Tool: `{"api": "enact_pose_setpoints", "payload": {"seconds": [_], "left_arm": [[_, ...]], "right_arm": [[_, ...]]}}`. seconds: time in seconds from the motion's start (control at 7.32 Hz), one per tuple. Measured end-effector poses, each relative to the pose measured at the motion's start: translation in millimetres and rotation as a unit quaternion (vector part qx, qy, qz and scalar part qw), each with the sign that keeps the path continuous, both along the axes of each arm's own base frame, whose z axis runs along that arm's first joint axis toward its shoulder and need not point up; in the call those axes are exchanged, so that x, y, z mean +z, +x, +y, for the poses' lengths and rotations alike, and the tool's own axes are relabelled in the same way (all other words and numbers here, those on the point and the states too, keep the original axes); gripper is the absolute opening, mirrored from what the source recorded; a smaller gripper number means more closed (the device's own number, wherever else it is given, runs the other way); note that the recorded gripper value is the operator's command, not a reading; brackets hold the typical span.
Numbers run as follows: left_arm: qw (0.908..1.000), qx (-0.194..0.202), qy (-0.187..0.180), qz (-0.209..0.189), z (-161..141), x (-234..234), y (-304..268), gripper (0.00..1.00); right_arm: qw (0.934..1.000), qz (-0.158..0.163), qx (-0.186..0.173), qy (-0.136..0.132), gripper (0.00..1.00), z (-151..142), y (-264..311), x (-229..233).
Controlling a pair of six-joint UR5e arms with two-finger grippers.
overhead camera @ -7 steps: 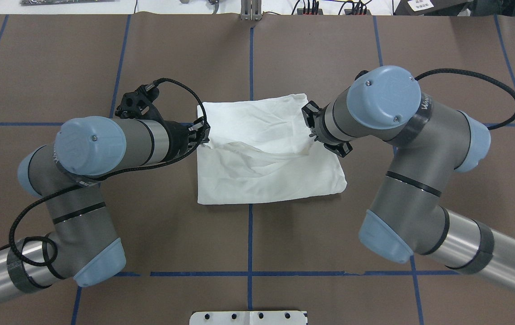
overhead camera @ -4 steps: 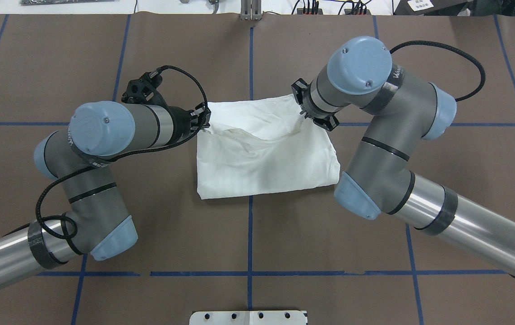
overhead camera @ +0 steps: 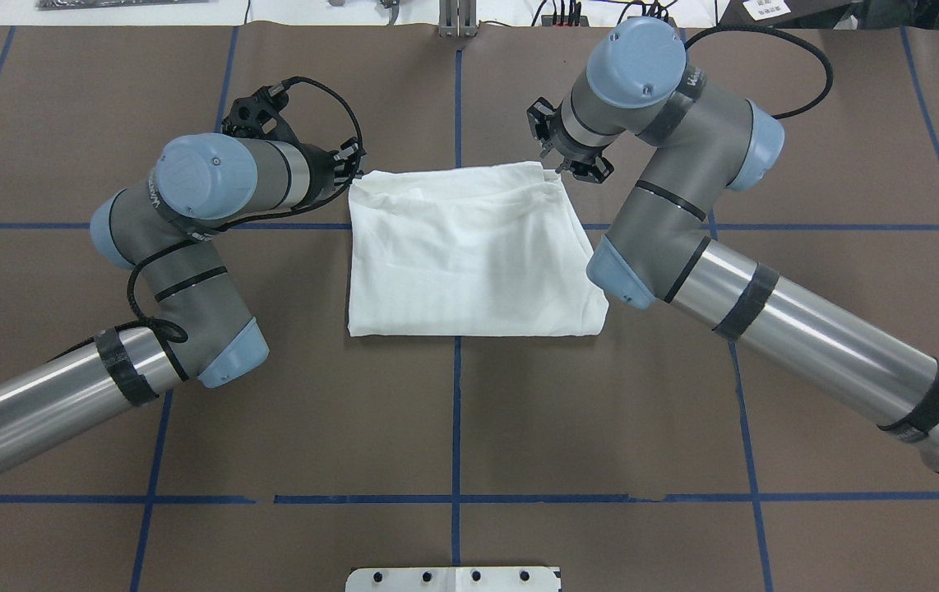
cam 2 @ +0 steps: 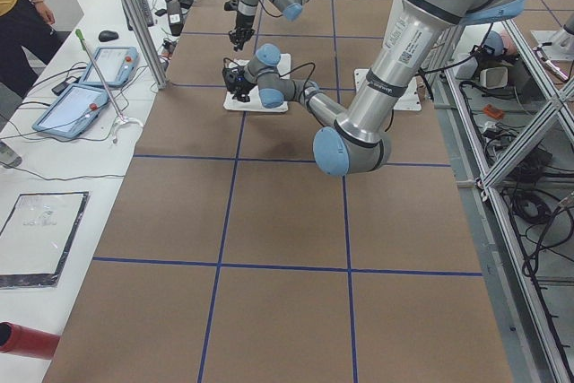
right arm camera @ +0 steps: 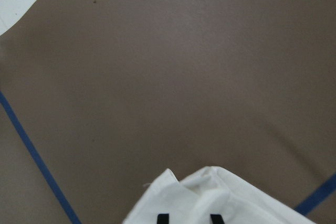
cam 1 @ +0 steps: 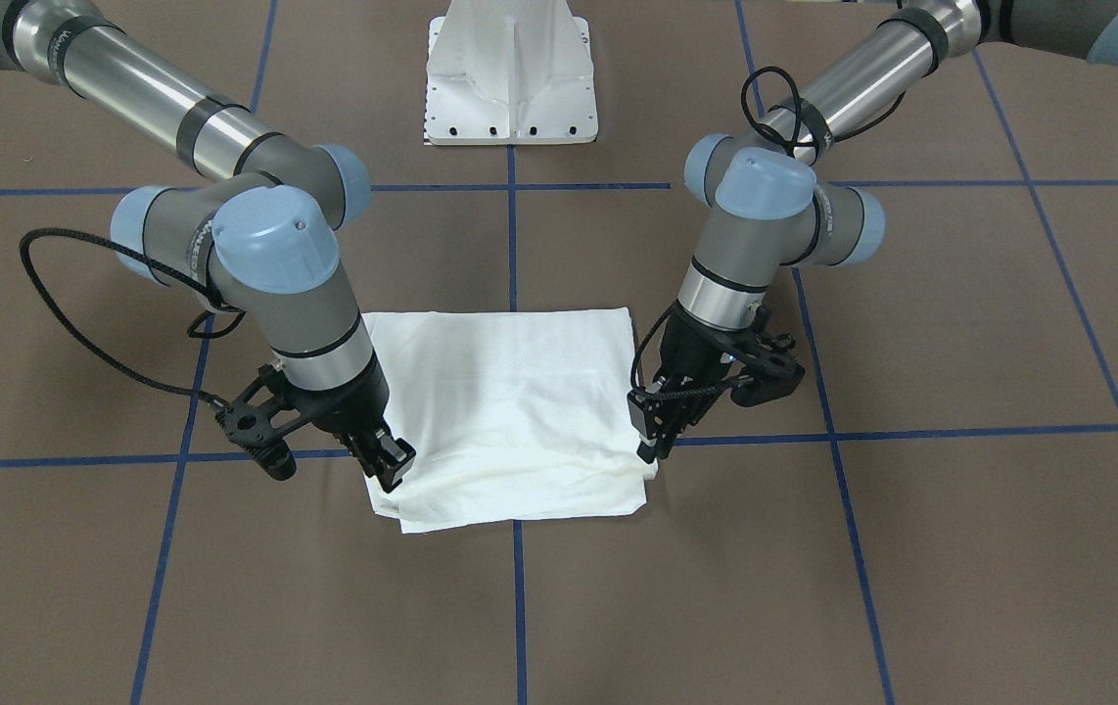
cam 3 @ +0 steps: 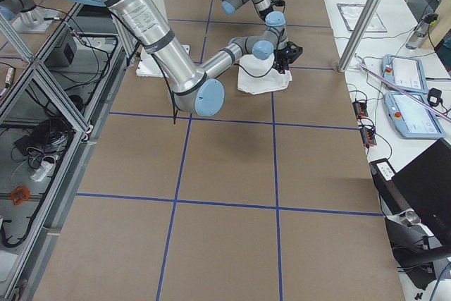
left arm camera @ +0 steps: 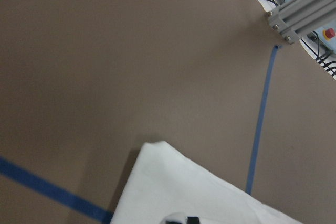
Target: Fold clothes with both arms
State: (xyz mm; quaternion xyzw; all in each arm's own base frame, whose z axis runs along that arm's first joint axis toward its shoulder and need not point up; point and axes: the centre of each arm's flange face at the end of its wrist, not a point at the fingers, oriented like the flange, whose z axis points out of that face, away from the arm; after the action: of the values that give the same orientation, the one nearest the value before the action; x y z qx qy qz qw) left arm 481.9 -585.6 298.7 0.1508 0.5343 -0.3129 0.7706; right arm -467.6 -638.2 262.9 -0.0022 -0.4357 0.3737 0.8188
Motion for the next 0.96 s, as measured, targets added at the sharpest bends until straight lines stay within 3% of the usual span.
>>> {"api": "enact_pose_setpoints", "payload": {"seconds": [0.14, 0.41, 0.68, 0.96], "left_arm": [[0.9997, -0.01, 0.014, -0.014, -24, 8, -16, 1.0], [0.9993, -0.014, 0.027, -0.02, -42, 9, -35, 1.0], [0.9962, 0.037, 0.068, -0.04, -39, 9, -56, 1.0], [0.9795, 0.108, 0.146, -0.086, -22, 33, -110, 1.0]], "right_arm": [[0.9995, 0.011, -0.022, 0.017, 1.0, -33, 32, 14], [0.998, 0.023, -0.049, 0.032, 1.0, -57, 77, 41], [0.9954, 0.033, -0.072, 0.054, 1.0, -46, 116, 75], [0.9875, 0.046, -0.12, 0.092, 1.0, -14, 180, 128]]}}
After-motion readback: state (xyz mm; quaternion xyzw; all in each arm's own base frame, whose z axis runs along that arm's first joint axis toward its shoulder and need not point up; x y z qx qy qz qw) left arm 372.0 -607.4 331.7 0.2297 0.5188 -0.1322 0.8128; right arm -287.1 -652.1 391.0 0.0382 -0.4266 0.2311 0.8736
